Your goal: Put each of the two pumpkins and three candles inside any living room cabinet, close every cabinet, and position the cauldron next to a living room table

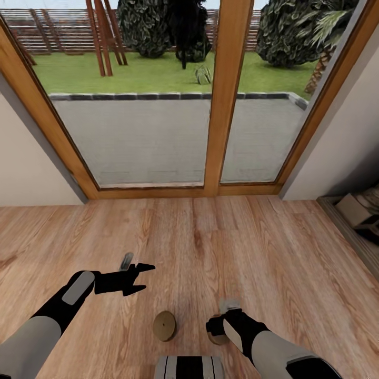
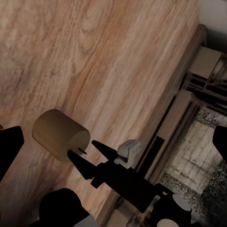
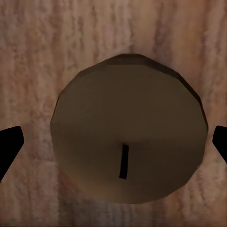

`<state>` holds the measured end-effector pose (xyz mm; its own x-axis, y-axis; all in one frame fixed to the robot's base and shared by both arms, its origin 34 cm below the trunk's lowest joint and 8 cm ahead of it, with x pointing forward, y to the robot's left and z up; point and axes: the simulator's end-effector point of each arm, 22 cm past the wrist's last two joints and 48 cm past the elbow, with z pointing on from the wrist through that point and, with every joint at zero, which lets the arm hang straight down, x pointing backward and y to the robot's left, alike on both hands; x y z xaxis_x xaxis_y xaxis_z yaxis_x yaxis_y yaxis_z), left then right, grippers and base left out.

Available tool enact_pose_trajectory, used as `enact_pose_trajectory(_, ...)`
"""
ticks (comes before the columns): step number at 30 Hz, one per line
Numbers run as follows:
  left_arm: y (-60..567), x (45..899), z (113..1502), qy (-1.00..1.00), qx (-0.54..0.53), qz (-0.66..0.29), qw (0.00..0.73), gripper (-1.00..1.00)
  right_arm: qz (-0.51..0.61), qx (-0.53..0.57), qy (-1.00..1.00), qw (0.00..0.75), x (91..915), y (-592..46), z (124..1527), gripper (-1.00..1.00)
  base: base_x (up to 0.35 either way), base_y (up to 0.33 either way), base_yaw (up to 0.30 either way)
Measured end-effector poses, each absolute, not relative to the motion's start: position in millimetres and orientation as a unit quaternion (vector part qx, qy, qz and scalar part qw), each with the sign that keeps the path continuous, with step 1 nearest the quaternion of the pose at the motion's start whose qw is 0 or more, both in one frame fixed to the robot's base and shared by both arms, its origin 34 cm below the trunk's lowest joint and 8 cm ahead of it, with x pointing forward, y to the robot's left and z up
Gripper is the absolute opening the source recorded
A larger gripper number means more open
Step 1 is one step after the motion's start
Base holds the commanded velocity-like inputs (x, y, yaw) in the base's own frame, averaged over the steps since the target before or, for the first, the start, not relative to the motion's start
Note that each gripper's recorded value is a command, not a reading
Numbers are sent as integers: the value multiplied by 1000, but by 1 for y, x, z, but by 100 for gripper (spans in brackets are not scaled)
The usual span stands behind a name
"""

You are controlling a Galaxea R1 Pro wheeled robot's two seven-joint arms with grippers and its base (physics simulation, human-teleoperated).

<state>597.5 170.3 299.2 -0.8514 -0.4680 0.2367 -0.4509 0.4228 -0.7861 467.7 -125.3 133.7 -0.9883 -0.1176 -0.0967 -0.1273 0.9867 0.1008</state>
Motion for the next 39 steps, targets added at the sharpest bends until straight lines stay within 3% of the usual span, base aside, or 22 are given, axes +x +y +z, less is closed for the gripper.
enact_pose_trajectory(39,148,578,282,857,-239,-457,-21,100,48,-59,996,54,467,-127,121,100,0,0,0)
